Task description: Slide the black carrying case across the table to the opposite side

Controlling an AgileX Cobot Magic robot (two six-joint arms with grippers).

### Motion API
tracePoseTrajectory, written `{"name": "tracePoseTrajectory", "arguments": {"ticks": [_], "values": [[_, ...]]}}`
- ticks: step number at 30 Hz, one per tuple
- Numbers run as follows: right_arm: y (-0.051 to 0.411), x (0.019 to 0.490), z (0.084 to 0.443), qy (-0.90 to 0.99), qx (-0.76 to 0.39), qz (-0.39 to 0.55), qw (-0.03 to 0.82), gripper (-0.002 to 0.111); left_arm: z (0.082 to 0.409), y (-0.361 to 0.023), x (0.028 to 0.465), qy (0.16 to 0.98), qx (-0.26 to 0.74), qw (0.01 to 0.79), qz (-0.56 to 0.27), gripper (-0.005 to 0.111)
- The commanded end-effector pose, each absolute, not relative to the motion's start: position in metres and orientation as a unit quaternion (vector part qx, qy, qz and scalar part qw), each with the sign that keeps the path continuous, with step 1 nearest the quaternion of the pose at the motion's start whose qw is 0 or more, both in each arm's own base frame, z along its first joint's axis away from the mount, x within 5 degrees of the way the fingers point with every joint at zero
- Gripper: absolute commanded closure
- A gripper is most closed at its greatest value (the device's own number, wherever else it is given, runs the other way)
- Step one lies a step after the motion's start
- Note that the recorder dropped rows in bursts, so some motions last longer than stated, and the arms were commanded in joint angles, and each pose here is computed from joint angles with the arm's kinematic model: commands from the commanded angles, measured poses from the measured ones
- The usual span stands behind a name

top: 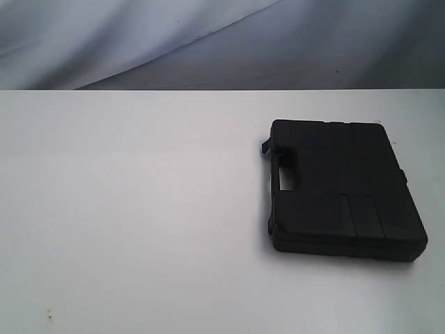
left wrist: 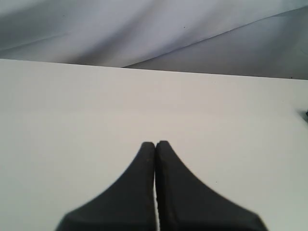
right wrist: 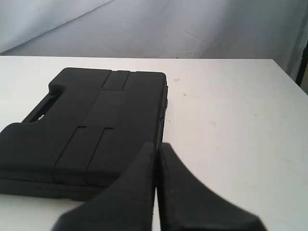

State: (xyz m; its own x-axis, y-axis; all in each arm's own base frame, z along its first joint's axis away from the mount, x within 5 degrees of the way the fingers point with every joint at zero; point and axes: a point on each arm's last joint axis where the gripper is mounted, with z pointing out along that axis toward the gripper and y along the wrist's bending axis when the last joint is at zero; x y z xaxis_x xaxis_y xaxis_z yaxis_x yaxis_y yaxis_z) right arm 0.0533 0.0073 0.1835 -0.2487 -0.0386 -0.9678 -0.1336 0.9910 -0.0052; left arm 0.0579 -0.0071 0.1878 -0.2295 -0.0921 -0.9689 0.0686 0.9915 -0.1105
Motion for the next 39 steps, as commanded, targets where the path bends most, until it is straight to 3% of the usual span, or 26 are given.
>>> {"name": "tracePoseTrajectory", "arguments": {"ticks": [1,39], "values": [[0.0068,0.0533,0.1832,0.787,-0.053,0.034,0.614,0.108,0.1868,-0.0069,0.0579,0.781,-0.01,0.621,-0.064,0.107],[0.0067,0.0533,0.1832,0.787,-0.054,0.034,0.614,0.108,0.1868,-0.0069,0.0579,0.781,-0.01,0.621,-0.064,0.107]]}}
